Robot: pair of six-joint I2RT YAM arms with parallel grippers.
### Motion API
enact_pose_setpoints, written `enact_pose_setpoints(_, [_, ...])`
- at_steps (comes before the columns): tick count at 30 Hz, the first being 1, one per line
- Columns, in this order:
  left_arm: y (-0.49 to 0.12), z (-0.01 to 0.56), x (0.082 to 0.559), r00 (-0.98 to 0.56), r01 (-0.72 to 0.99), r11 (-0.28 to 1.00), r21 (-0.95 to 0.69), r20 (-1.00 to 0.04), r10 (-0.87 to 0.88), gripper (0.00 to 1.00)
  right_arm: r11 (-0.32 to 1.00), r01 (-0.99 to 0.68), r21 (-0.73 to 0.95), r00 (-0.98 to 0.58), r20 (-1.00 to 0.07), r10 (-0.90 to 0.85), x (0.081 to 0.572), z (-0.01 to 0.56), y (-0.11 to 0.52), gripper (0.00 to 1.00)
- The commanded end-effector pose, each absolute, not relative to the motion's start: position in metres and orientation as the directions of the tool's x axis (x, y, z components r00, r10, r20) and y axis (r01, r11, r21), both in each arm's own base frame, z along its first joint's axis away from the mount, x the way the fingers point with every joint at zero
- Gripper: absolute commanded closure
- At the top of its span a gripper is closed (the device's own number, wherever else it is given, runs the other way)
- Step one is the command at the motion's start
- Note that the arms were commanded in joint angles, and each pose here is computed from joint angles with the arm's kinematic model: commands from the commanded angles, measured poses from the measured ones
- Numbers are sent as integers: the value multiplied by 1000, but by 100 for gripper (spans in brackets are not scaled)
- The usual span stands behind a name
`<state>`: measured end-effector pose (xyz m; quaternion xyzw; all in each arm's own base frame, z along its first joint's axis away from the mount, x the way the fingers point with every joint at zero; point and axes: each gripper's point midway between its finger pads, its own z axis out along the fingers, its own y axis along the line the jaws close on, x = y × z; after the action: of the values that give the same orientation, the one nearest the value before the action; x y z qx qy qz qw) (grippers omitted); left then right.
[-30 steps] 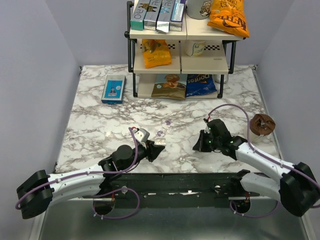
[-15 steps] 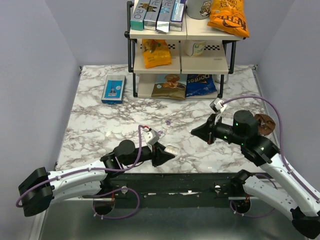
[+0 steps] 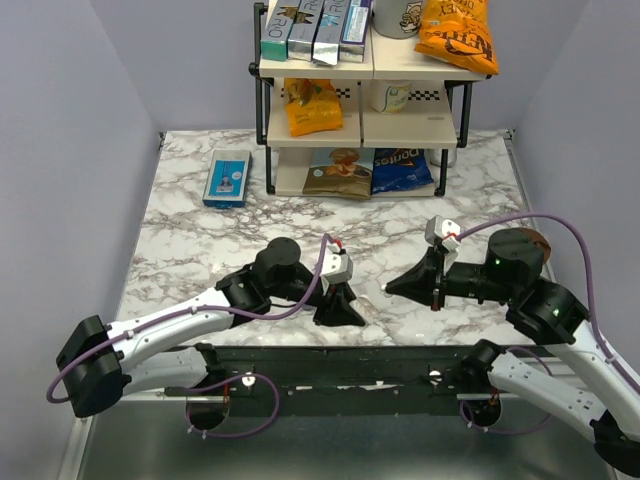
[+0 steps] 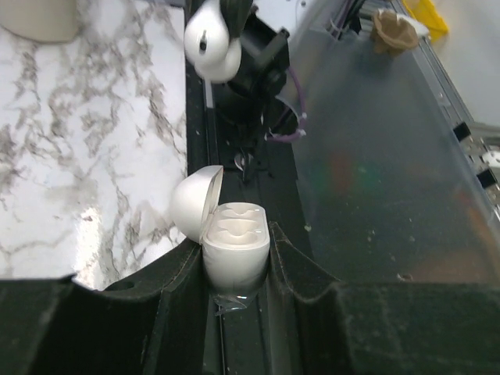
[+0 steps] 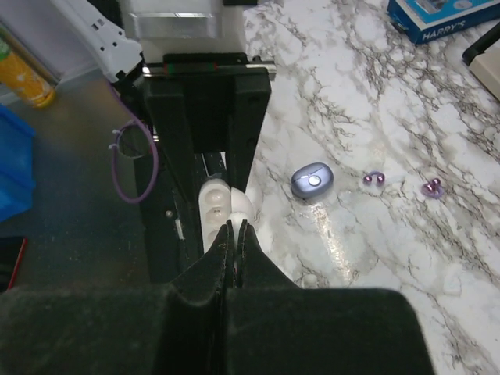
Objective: Insert the wireless bluetooth earbuds into the charging case
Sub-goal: Place the earbud in the charging case.
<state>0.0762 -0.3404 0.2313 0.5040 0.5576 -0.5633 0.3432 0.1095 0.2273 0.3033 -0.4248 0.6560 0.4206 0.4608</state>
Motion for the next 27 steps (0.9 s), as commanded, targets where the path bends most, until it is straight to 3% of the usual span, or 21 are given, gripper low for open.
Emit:
enact_pose_setpoints(1, [-334,218,63,-229,927,-236,-292,-938,259,100,171,-973,153,-183,-967,-176,83,313,225,99])
enact_pose_setpoints(8, [-334,217,66,-229,924,-243,-296,-936,269,100,30,-978,206,-208,-957,-201,59,308,230,99])
enact_pose_setpoints(27, [-345,233,79,-234,939,-196,-282,-944,234,100,110,-957,270,-288,-933,-216,81,289,250,99])
